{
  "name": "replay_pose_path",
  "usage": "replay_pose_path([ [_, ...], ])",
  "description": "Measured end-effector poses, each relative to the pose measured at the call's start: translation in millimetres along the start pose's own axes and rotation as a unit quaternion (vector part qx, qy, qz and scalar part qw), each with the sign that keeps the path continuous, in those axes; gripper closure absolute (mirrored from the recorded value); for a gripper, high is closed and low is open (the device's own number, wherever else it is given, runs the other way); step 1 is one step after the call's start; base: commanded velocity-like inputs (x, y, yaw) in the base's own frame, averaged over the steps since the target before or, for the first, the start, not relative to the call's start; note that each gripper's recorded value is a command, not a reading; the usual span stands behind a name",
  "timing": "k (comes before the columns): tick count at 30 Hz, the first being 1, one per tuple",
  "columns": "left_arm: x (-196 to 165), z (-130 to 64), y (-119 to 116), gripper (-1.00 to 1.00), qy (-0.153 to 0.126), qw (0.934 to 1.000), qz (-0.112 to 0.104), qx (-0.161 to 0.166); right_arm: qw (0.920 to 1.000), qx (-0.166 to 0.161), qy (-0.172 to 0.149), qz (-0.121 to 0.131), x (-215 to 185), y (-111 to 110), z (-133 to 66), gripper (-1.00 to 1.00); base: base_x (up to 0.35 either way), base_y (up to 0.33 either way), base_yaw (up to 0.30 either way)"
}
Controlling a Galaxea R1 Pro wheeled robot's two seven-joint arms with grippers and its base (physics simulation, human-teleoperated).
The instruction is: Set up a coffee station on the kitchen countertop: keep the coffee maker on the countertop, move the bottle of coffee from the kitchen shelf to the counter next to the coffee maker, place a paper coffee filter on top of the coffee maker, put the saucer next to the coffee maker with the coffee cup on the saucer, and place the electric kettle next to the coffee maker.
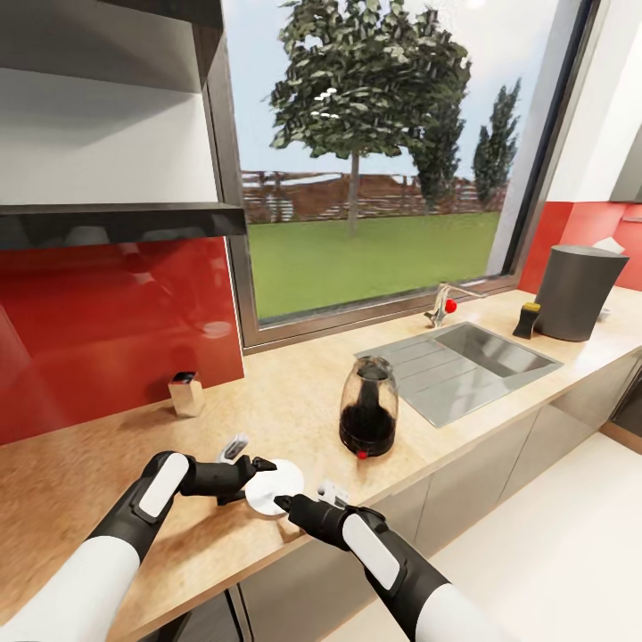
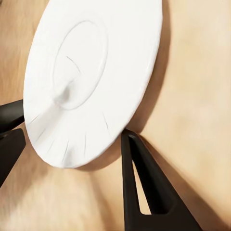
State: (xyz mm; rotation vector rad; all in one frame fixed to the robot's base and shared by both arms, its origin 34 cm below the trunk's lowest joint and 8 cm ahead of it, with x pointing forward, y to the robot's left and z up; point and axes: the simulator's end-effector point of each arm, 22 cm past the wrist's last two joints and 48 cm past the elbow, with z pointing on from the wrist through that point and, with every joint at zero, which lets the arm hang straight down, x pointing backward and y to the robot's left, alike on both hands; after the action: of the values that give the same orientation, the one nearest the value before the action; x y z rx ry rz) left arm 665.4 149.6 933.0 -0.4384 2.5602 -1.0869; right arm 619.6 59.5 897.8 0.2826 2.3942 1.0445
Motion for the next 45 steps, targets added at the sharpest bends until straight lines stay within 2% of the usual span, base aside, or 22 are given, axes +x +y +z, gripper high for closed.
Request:
replay_pose_path([
  [42, 4.9, 5.3, -7.1, -1.00, 0.005, 1.0000, 0.001, 0.004, 1.0000, -0.001, 0.001, 0.001, 0.5, 0.2, 0.1, -1.00, 0.000, 0.000, 0.000],
  [43, 4.9, 5.3, -7.1, 1.00, 0.005, 1.0000, 0.001, 0.004, 1.0000, -0.001, 0.001, 0.001, 0.5, 0.3, 0.1, -1.00, 0.000, 0.000, 0.000],
  [45, 5.2, 5.6, -6.0, 1.00, 0.006, 1.0000, 0.003, 0.002, 1.0000, -0.001, 0.001, 0.001, 0.6, 0.4, 0.2, -1.00, 0.000, 0.000, 0.000],
])
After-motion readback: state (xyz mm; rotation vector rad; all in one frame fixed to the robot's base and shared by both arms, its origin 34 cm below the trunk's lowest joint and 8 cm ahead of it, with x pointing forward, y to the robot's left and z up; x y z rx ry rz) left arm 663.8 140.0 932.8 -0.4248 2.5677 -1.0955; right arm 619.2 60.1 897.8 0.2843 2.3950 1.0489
